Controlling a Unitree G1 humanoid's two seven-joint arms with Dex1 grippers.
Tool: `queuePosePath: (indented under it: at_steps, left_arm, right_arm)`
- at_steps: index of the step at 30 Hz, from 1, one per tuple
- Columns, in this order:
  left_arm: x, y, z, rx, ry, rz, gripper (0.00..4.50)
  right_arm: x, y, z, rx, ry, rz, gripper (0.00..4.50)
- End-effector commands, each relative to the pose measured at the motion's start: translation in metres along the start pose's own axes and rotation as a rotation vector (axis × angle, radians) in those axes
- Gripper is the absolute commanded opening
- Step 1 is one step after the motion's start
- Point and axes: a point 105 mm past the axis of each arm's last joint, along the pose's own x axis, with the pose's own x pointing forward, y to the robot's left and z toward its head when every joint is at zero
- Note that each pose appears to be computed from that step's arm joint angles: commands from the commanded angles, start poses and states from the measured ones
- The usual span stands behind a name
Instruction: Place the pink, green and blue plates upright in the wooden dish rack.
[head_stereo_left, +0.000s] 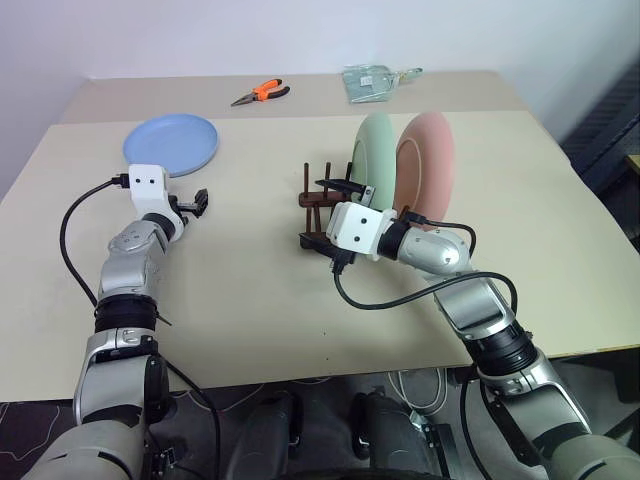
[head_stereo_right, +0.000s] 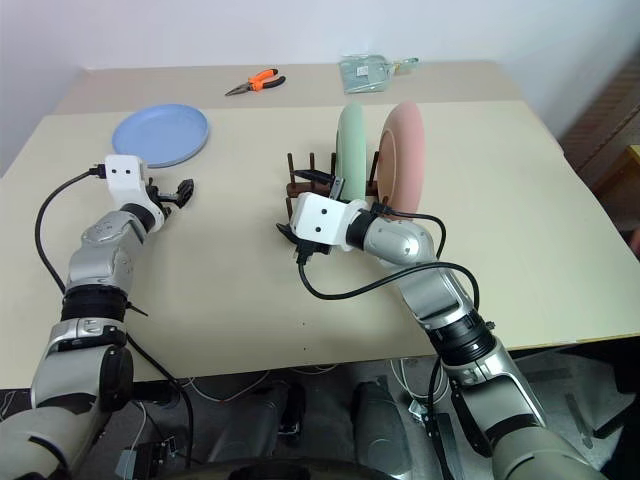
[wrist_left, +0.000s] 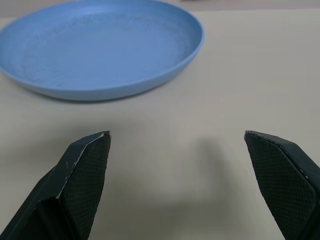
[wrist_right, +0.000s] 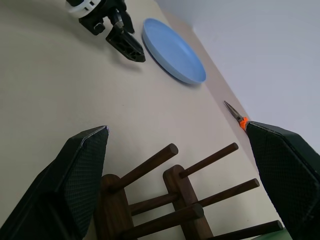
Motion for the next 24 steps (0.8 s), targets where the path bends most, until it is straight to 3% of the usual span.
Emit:
queuePosePath:
  at_steps: [1,24]
  left_arm:
    - [0.0019,0.0006,0.0223,0.03,-0.067,-0.003,4.38]
    - [0.0018,-0.0022,0.0245,0.034,-0.077,-0.01,4.38]
  right_arm:
    - [-0.0001,-0.0136,0.0129,-0.036,-0.044,-0.045,4.5]
    - [0.0009,-0.0143,0.0139,-0.042,-0.054,-0.044,4.5]
